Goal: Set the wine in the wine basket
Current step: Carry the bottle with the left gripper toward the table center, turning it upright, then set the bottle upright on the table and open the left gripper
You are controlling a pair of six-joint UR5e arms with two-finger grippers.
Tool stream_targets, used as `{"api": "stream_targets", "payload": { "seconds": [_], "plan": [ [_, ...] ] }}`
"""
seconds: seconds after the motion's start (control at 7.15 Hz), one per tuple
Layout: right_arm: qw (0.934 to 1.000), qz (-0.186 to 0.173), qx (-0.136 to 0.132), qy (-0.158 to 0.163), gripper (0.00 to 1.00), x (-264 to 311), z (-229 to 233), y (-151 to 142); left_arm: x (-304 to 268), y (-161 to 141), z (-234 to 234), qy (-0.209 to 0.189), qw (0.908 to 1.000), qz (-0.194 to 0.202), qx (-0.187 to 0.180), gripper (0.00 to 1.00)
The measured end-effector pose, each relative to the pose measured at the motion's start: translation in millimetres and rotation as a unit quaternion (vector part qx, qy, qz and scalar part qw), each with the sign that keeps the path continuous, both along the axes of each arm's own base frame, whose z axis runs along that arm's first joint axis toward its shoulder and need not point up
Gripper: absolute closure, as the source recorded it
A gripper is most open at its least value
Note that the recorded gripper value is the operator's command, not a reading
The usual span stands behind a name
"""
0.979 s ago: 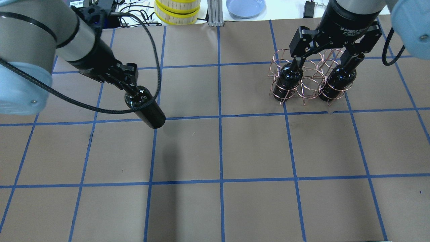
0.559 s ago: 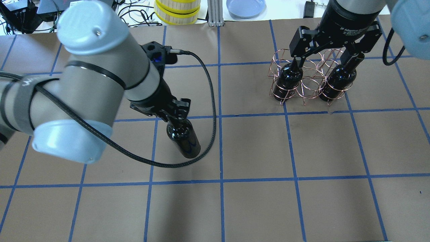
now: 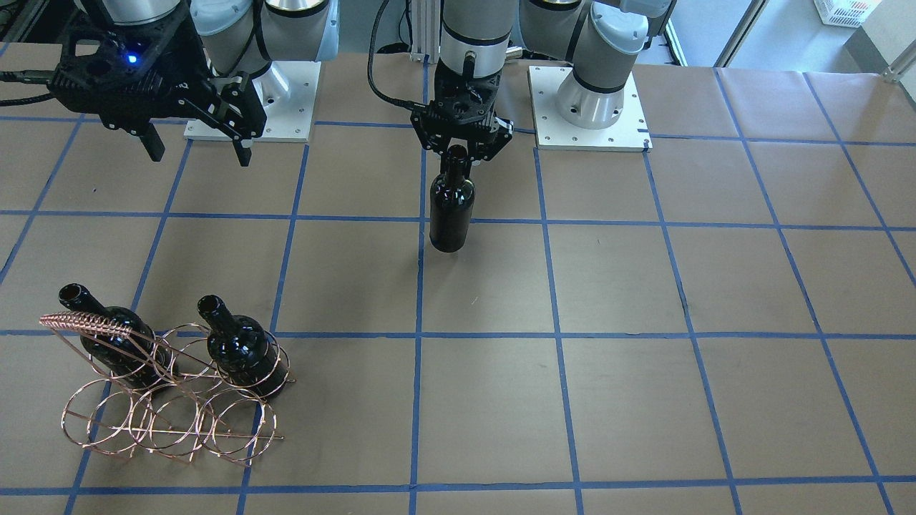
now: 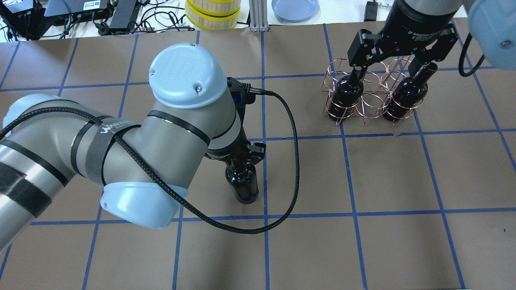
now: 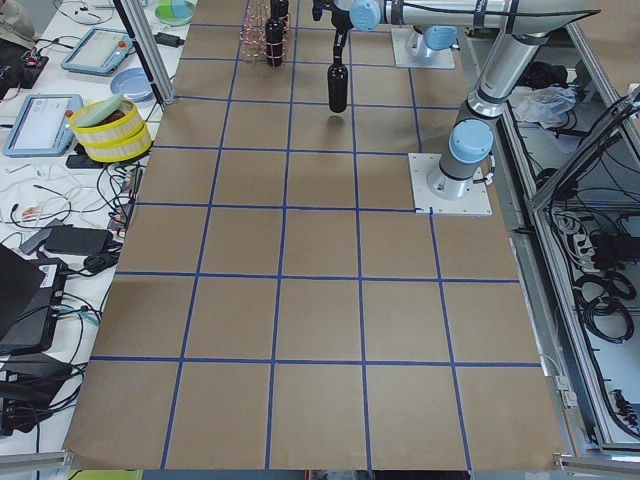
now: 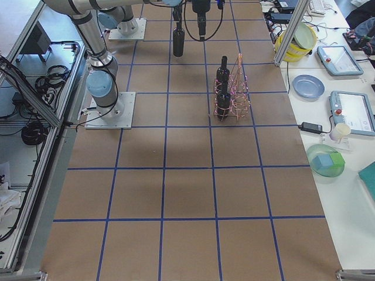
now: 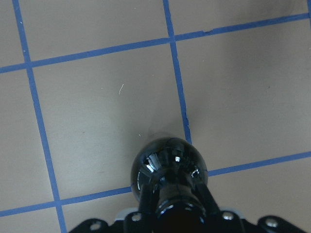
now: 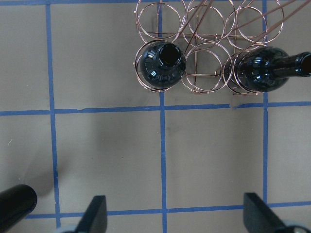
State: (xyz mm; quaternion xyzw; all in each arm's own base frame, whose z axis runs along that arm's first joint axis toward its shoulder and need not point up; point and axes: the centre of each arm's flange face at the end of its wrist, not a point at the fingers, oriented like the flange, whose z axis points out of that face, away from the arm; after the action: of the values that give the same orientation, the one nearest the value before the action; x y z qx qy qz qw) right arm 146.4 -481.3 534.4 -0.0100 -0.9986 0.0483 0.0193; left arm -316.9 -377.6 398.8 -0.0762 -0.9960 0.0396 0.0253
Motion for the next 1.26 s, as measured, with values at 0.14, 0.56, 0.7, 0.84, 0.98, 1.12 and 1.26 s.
{"api": "stream_targets", "payload": {
  "seconds": [0.14,0.56,0.7,0.84,0.98,1.12,1.26],
  "plan": [
    [1.0,0.0,0.0,0.0,0.0,0.0,-0.1,-0.2,-6.1,0.2,-6.0,0.002,1.0,0.009,0.0,1.0],
    [1.0,0.001,-0.002,0.0,0.0,0.4,0.7,0.0,-20.1,6.2,-13.9,0.002,0.9999,0.016,0.001,1.0],
    [1.0,0.002,-0.003,0.0,0.0,0.6,1.3,0.1,-21.1,6.8,-14.6,0.002,0.9999,0.017,0.002,1.0],
    [1.0,0.002,-0.003,-0.001,0.0,0.9,1.4,0.2,-21.5,7.3,-14.9,0.002,0.9999,0.017,0.003,1.0],
    [1.0,0.002,-0.003,-0.003,0.0,1.1,2.2,0.8,-21.7,7.8,-15.6,0.001,0.9999,0.016,0.004,1.0],
    [1.0,0.002,-0.003,-0.006,0.0,0.9,3.5,1.7,-21.5,8.6,-17.0,0.0,0.9999,0.016,0.006,1.0],
    [1.0,0.002,-0.004,-0.007,0.0,0.8,4.6,2.6,-21.0,9.8,-19.8,-0.002,0.9998,0.016,0.009,1.0]
  ]
}}
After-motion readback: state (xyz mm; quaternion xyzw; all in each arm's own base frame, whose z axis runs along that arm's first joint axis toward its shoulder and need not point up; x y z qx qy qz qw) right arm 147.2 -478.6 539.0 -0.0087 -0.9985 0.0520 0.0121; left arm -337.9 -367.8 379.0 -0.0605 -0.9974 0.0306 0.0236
